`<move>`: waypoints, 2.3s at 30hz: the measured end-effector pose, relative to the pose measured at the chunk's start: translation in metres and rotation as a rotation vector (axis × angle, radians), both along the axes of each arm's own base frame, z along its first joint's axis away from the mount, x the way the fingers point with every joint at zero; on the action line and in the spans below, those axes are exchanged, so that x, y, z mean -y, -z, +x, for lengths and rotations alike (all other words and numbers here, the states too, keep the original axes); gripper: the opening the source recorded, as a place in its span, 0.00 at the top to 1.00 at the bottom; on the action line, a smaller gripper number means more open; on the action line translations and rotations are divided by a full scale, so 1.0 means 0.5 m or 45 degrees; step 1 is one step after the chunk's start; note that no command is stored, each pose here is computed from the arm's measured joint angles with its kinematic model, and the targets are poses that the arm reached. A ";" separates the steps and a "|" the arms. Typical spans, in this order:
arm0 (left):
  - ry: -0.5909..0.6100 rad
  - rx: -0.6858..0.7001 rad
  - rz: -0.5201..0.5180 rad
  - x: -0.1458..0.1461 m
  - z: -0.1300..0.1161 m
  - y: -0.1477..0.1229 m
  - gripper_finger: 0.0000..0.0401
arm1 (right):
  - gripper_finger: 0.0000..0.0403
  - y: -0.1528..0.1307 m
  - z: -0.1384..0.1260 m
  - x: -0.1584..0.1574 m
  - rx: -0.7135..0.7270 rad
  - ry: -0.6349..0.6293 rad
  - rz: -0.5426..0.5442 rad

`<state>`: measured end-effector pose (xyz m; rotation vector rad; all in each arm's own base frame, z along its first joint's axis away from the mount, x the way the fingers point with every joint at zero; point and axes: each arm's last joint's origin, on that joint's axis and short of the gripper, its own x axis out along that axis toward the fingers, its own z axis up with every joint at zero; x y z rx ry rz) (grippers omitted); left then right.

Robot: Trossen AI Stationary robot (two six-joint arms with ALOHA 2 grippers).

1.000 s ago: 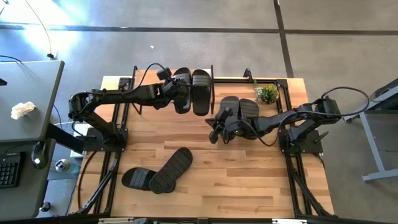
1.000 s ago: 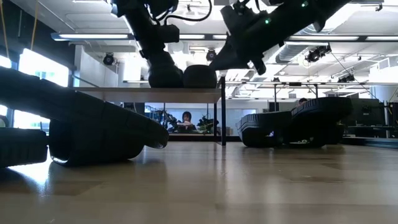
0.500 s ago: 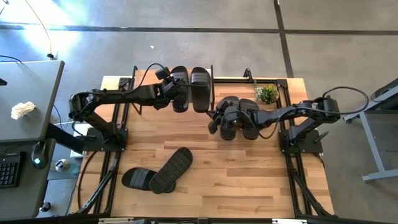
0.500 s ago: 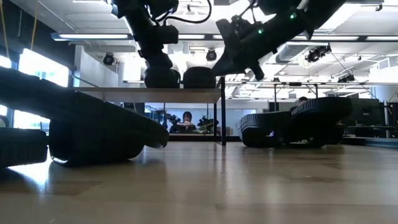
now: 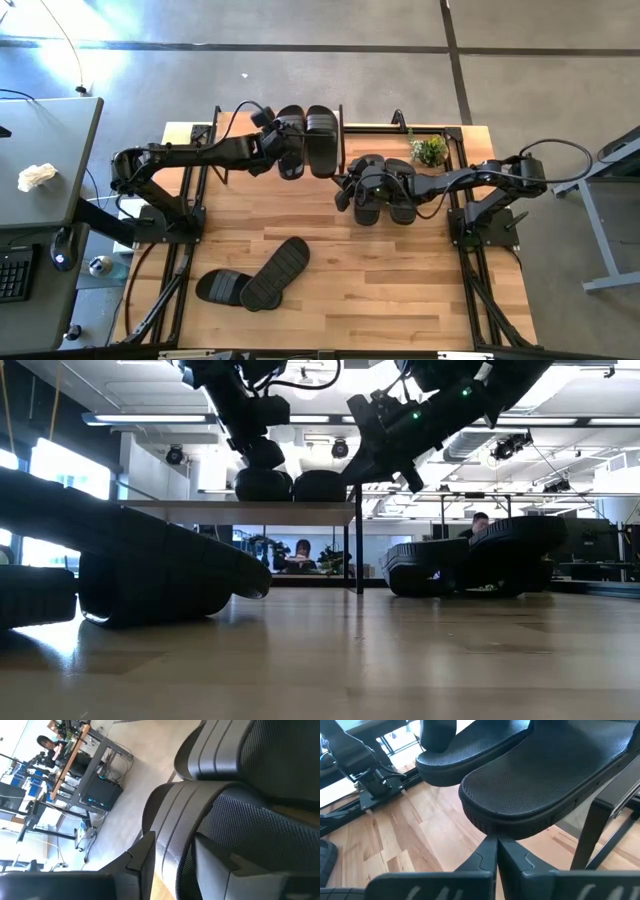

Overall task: Pick and place slides into the shelf
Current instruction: Adjust the black slippers on the shelf, then move the black slipper to the center of the table

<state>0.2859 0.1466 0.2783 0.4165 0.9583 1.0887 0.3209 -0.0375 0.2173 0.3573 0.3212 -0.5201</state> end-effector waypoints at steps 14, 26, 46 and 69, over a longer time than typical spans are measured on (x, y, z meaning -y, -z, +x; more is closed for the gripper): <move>-0.003 -0.021 -0.006 0.001 -0.002 0.002 0.66 | 0.99 0.001 0.001 -0.002 -0.005 -0.058 0.016; -0.012 -0.024 0.002 0.001 -0.002 0.002 0.50 | 0.87 0.001 0.001 -0.003 0.013 -0.056 0.061; 0.163 0.271 -0.079 0.129 -0.053 -0.092 0.43 | 0.86 -0.007 0.005 -0.063 0.050 -0.586 0.319; 1.126 0.692 -1.499 0.445 -0.121 -0.157 0.58 | 0.86 -0.181 -0.109 -0.179 0.373 -1.104 0.612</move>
